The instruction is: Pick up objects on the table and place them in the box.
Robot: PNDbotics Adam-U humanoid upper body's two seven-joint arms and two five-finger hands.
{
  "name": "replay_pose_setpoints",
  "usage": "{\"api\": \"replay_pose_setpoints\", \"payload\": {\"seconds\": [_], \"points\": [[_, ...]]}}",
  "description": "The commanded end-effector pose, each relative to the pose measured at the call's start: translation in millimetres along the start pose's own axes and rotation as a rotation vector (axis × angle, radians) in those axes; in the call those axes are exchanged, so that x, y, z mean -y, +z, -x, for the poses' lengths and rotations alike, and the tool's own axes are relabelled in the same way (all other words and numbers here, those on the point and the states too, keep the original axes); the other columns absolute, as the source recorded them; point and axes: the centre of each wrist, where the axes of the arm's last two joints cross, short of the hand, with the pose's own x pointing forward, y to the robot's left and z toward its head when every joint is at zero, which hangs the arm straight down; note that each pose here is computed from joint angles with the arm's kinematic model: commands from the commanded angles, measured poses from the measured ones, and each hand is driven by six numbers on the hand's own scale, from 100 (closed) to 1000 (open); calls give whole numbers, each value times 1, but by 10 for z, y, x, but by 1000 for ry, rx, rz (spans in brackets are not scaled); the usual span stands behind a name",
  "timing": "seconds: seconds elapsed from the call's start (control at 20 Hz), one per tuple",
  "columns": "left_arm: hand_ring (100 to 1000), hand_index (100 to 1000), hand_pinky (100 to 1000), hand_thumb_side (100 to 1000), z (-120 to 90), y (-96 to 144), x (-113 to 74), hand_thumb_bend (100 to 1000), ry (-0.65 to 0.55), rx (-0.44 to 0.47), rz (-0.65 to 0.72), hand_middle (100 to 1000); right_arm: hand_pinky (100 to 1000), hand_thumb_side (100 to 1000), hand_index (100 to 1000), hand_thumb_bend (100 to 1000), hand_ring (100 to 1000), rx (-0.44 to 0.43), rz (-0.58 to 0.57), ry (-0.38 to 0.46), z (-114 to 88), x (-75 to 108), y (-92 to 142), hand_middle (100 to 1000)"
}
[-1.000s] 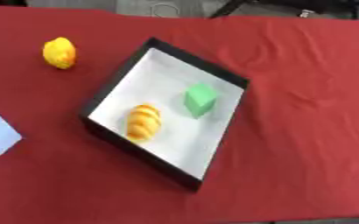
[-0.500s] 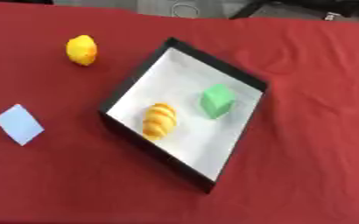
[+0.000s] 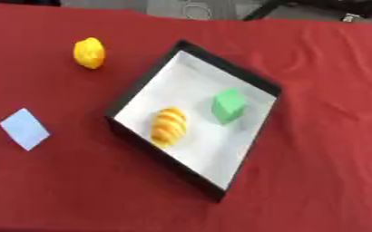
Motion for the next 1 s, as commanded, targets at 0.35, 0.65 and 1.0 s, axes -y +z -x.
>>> {"api": "replay_pose_setpoints", "payload": {"seconds": [0.35, 0.65, 1.0], "points": [[839, 898, 936, 778, -68, -163, -70, 576, -24, 10, 27, 793, 960, 392, 801, 100, 815, -16, 12, 22, -46, 55, 0, 688], [844, 897, 937, 764, -104, -327, -30, 592, -36, 10, 48, 794, 960, 440, 800, 100, 812, -33, 64, -2, -17, 108, 58, 683], [850, 882, 932, 770, -105, -497, 120, 623, -57, 4, 119, 794, 959, 470, 798, 100, 810, -54, 90, -12, -3, 139, 76, 681]]}}
